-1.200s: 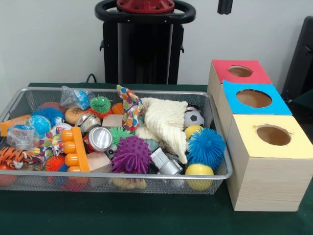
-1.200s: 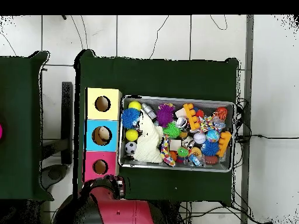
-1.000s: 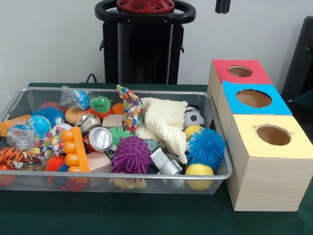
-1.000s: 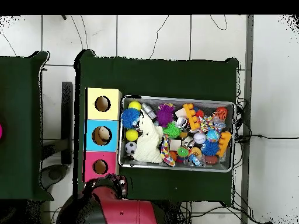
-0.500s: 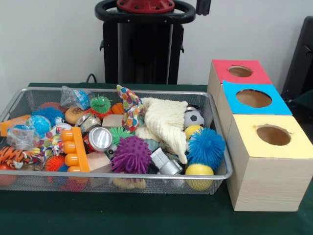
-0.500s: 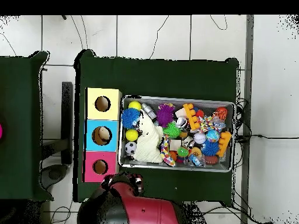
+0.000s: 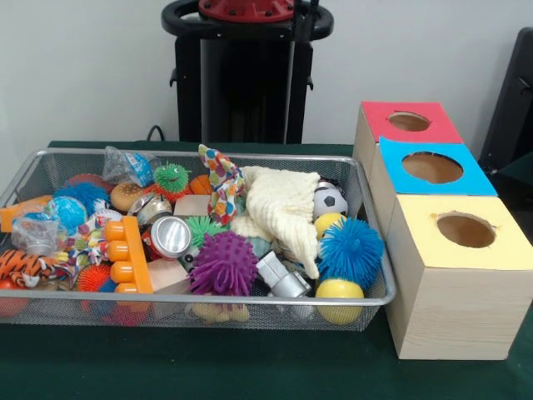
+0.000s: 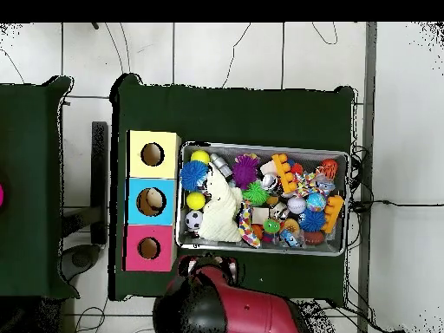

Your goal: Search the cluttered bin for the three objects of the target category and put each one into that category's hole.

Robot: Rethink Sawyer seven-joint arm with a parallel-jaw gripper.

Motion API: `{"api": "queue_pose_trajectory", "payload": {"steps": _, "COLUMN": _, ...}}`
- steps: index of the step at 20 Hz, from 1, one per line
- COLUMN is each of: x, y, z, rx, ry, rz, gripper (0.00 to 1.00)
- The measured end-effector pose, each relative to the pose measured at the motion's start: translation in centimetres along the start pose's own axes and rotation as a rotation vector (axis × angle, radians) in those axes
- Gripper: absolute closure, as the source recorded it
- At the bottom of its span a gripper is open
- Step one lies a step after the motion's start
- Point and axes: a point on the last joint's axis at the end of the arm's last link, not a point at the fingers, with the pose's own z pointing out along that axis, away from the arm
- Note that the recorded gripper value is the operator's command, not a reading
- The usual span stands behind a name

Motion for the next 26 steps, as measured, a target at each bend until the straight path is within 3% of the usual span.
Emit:
{"api": "queue_pose_trajectory", "payload": {"steps": 9, "x": -0.1, "y": -4.5, "z": 4.1, "rx": 0.016, "ry": -0.044, "rz": 0.016, "gripper": 1.0}}
{"api": "queue_pose_trajectory", "payload": {"steps": 16, "x": 1.7, "y": -6.5, "z": 7.6, "rx": 0.011, "ry": 0.0, "rz": -0.022, "gripper": 1.0}}
{"api": "queue_pose_trajectory", "payload": {"steps": 21, "x": 1.7, "y": -8.7, "z": 8.2, "rx": 0.002, "ry": 0.016, "rz": -0.011, "gripper": 1.0}}
{"api": "queue_pose_trajectory", "payload": {"steps": 26, "x": 1.0, "y": -12.8, "z": 7.0, "rx": -0.011, "ry": 0.035, "rz": 0.055, "gripper": 1.0}}
